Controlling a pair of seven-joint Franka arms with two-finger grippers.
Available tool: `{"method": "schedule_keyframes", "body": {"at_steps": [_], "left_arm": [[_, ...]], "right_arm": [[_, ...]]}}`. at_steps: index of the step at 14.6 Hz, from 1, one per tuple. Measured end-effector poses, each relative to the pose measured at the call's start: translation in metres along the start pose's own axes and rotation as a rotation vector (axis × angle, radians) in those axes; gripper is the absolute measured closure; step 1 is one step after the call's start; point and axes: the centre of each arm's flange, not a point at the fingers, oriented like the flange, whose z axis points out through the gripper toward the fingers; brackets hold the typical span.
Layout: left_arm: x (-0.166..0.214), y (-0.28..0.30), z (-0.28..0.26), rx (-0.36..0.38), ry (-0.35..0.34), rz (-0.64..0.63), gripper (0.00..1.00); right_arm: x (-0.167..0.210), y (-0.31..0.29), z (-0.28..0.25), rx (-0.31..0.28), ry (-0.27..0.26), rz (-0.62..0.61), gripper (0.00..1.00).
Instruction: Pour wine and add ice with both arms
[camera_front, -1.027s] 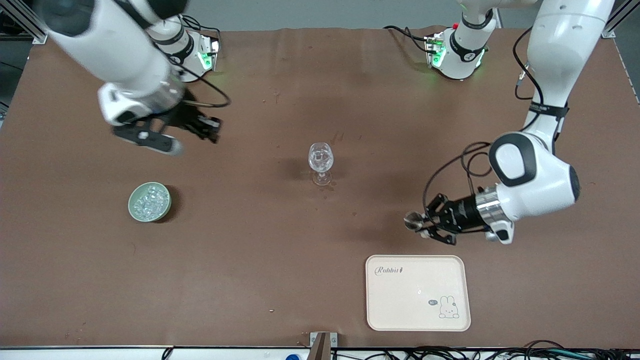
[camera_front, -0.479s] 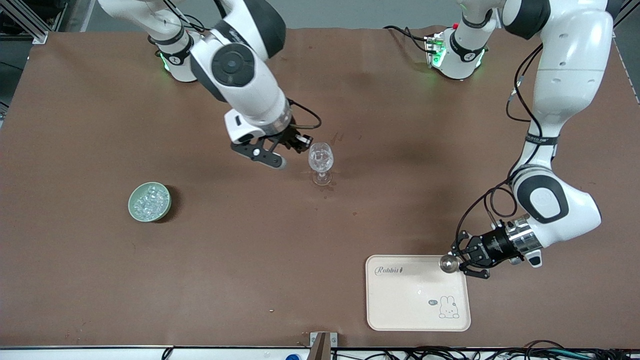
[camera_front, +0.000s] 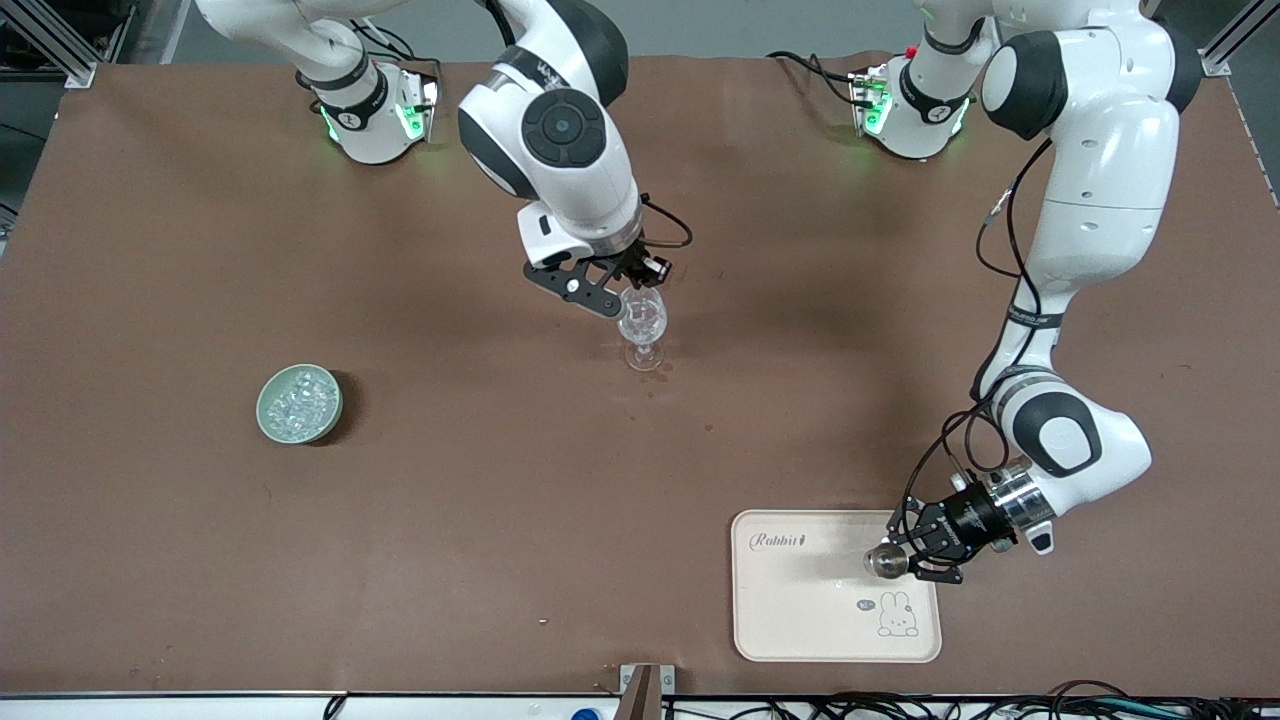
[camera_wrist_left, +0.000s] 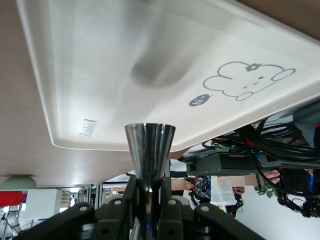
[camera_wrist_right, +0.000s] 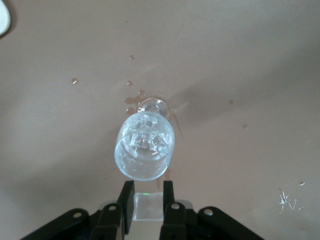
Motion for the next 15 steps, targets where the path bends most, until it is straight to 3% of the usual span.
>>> {"method": "schedule_keyframes", "body": {"at_steps": [4,7,11,15], "left_arm": [[0.020,-0.001,0.013,-0.038,0.010,-0.009,0.79],[0.028,0.001,0.012,-0.081,-0.029,-0.036,0.77],[0.034,0.009,0.001,-0.100,-0.057,-0.014,0.40],[0.048,0.025,-0.034,-0.022,-0.068,0.048,0.04]], "right_arm": [[0.008,-0.008,0.018,0.019,0.022,-0.005,0.73],[0.011,-0.008,0.026,0.006,0.042,-0.015,0.73],[0.012,-0.008,0.026,0.006,0.046,-0.016,0.73],[0.013,-0.008,0.028,-0.001,0.057,-0.021,0.73]]}}
